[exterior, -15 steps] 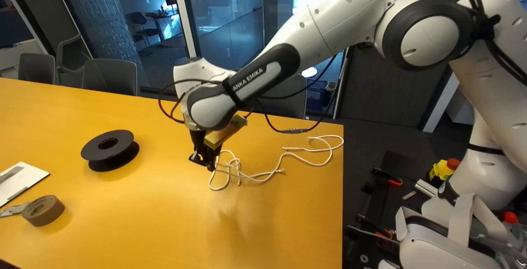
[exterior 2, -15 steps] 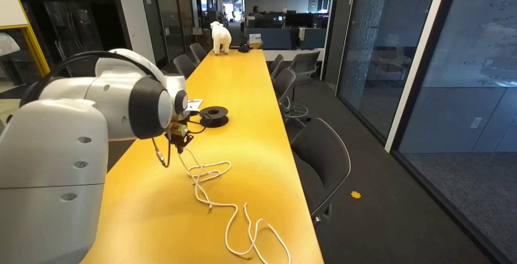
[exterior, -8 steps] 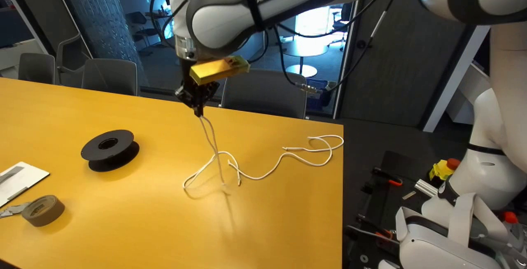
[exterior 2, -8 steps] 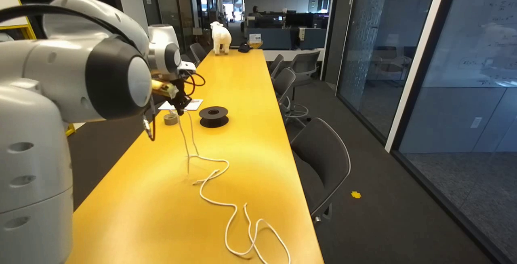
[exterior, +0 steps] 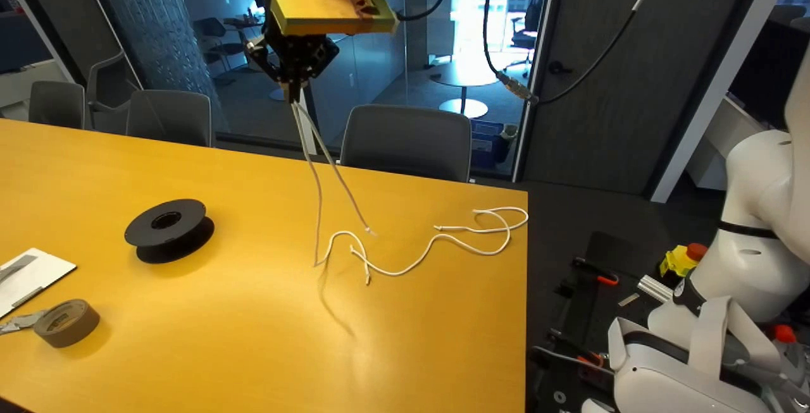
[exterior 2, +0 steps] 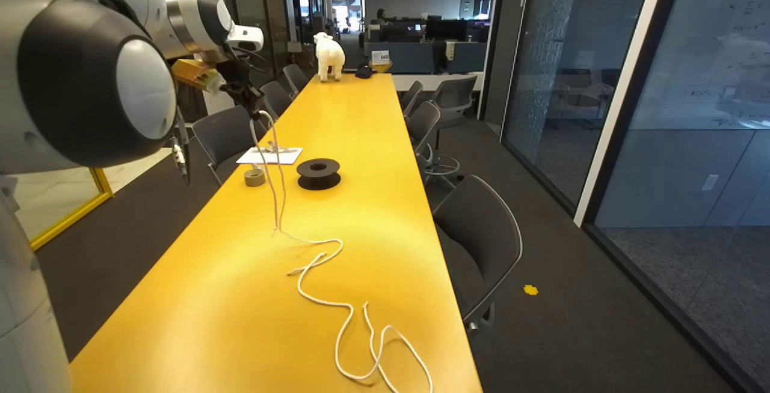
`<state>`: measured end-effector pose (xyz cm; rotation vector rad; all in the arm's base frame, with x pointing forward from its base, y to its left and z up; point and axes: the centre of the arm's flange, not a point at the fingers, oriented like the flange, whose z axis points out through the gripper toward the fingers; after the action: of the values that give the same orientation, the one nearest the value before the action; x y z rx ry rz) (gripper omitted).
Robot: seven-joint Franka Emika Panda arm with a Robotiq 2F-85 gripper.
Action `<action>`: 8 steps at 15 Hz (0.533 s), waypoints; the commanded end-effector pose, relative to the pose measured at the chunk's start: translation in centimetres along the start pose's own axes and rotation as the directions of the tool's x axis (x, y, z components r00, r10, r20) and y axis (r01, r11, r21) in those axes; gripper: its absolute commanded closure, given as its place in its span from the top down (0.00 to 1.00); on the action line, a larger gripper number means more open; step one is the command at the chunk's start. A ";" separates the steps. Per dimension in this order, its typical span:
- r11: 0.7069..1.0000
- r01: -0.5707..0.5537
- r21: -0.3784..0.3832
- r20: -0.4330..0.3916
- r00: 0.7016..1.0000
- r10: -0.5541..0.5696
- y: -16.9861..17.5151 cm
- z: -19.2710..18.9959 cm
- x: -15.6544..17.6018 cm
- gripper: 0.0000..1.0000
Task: Untangle the ropes on the table
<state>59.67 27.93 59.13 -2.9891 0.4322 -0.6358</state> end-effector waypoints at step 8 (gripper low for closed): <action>0.996 0.082 -0.023 0.044 0.996 -0.081 -5.6 -0.3 -7.0 0.01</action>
<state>56.27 33.61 58.30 -3.0109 0.3648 -0.6051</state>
